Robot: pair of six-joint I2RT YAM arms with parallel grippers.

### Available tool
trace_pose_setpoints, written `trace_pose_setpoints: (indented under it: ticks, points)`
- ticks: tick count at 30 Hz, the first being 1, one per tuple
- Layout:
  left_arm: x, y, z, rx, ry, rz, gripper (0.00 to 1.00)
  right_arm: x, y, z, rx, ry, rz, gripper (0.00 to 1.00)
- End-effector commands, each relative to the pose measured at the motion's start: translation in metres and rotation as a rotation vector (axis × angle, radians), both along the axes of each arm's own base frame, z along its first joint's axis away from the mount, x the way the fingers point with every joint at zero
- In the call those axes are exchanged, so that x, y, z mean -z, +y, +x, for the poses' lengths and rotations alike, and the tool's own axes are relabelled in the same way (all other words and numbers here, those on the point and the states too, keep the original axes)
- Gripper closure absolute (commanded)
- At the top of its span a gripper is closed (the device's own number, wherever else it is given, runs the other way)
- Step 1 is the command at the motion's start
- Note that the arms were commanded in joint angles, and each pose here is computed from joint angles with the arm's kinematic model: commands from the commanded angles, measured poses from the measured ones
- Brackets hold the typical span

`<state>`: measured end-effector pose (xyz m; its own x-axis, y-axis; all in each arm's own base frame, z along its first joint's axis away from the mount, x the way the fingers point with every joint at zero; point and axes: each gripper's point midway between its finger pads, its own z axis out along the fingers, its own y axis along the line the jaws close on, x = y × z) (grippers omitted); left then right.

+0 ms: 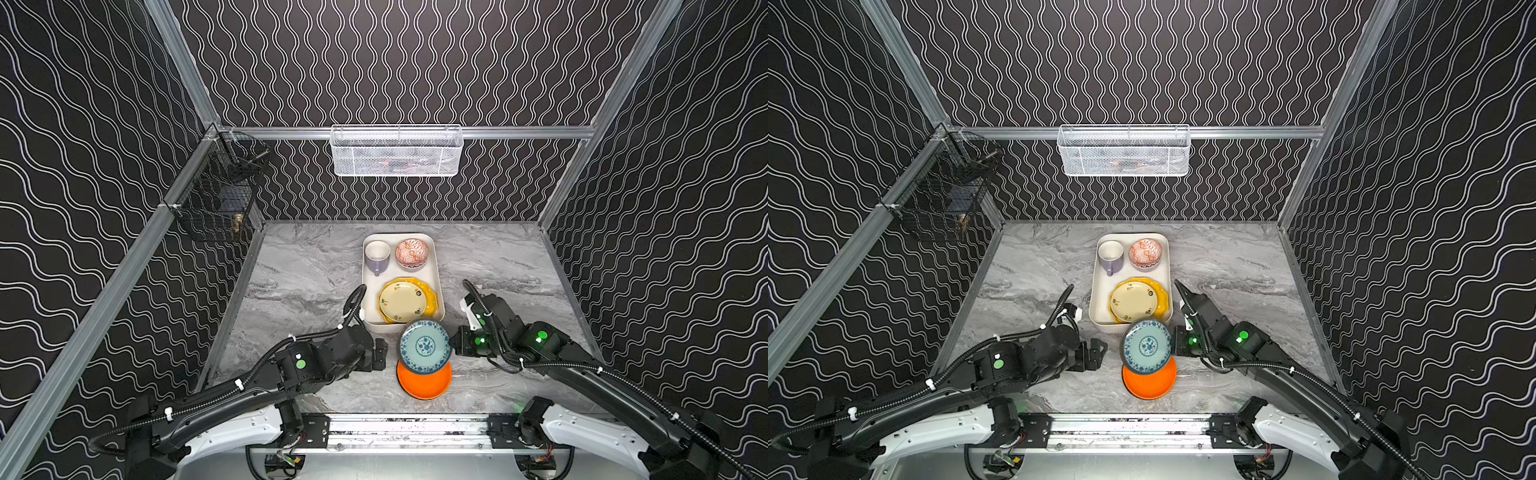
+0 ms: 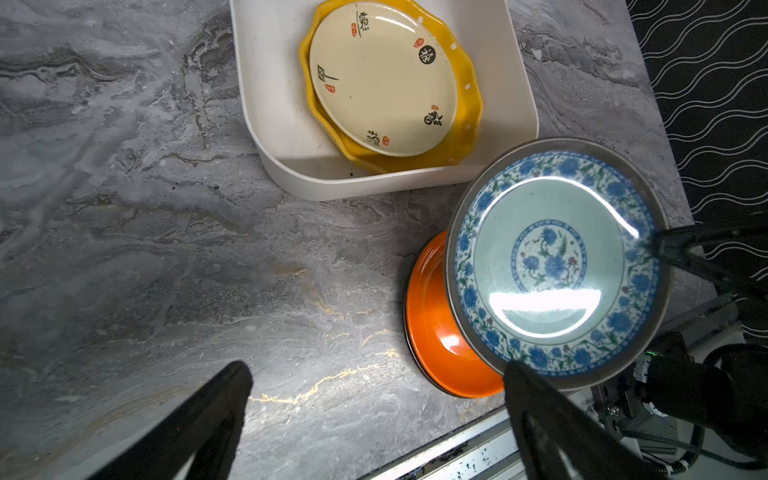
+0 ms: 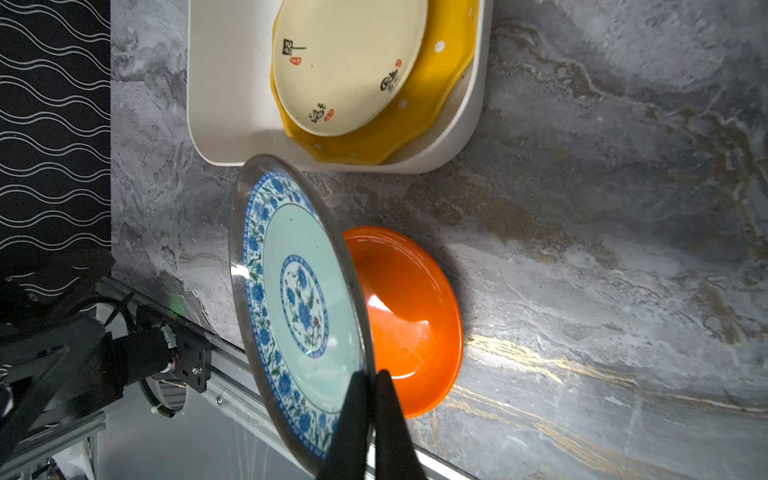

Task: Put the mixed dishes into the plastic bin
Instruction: 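Lift the blue-floral plate off the orange plate with the right gripper while left releases, then carry the blue-floral plate into the bin onto the cream plate with right gripper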

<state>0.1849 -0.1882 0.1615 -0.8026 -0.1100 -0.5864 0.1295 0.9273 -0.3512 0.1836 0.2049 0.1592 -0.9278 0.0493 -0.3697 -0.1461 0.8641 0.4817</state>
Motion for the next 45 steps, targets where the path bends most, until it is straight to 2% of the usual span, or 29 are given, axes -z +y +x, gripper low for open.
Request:
trace_pose_setpoints:
  ticks: [1,8,14,18,26,34,45]
  points:
    - [-0.005,0.003,0.002,0.016,-0.004,0.003,0.01,-0.012,0.005,0.012,0.000,-0.043,-0.007,1.00]
    - [-0.020,0.013,0.012,0.008,-0.019,0.003,0.01,-0.025,0.014,0.042,0.009,-0.066,-0.018,1.00]
    - [-0.027,0.020,0.023,0.004,-0.026,0.023,0.01,-0.045,0.024,0.083,0.004,-0.091,-0.013,1.00]
    - [-0.026,0.022,0.029,0.006,-0.023,0.019,0.01,-0.043,0.027,0.111,0.005,-0.080,-0.023,1.00]
    - [-0.008,0.024,0.036,0.012,0.024,0.000,0.01,-0.010,0.038,0.150,-0.007,-0.008,-0.050,1.00]
    - [0.007,0.029,0.048,0.012,0.070,-0.008,0.01,0.028,0.049,0.164,-0.022,0.069,-0.056,1.00]
    - [0.023,0.035,0.060,0.007,0.118,-0.045,0.01,0.056,0.049,0.182,-0.025,0.138,-0.036,1.00]
